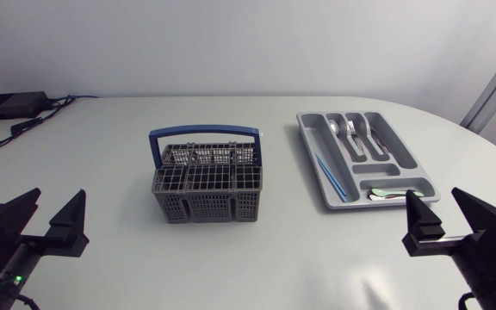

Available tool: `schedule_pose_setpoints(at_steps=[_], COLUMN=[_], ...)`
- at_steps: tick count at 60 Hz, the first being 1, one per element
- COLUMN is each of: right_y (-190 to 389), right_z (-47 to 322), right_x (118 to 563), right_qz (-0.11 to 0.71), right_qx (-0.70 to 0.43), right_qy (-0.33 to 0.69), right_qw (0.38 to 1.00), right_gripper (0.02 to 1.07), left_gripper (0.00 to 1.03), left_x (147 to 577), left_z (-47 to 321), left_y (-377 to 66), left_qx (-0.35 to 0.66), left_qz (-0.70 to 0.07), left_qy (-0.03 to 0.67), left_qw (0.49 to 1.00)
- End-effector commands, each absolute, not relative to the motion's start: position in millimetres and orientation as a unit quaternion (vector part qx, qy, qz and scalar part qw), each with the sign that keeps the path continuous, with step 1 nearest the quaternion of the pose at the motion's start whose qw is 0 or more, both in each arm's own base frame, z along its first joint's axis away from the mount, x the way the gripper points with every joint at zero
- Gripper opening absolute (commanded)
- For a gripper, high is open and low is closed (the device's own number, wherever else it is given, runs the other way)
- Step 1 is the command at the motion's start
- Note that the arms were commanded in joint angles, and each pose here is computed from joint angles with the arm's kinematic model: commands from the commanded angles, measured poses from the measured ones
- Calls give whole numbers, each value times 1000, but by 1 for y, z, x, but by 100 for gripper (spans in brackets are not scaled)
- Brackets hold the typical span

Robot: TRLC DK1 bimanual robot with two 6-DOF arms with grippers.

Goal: Unload the cutlery basket into the drawer organizer.

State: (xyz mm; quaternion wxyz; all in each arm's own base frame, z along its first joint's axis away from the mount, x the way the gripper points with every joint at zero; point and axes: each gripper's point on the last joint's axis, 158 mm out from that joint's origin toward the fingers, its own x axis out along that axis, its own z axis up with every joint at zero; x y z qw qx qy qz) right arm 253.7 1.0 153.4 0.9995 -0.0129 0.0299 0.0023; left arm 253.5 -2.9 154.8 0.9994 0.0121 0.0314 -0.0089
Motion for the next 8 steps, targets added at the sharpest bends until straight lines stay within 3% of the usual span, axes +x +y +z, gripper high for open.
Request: schedule_pose_setpoints(at_steps=[1,8], right_y=[-2,-2], right_z=[149,149], right_x=[254,254], right_qz=[-5,-5], right_qx=[0,0], right_qy=[28,28], right_qw=[1000,1000], right_gripper=[102,102], left_gripper=[99,99], left_x=[254,254], left_z=[150,150], left_y=[-3,-3], left_qx=[0,0], left_qz=[-8,-8], left_qy=[30,30], left_qw=[999,999])
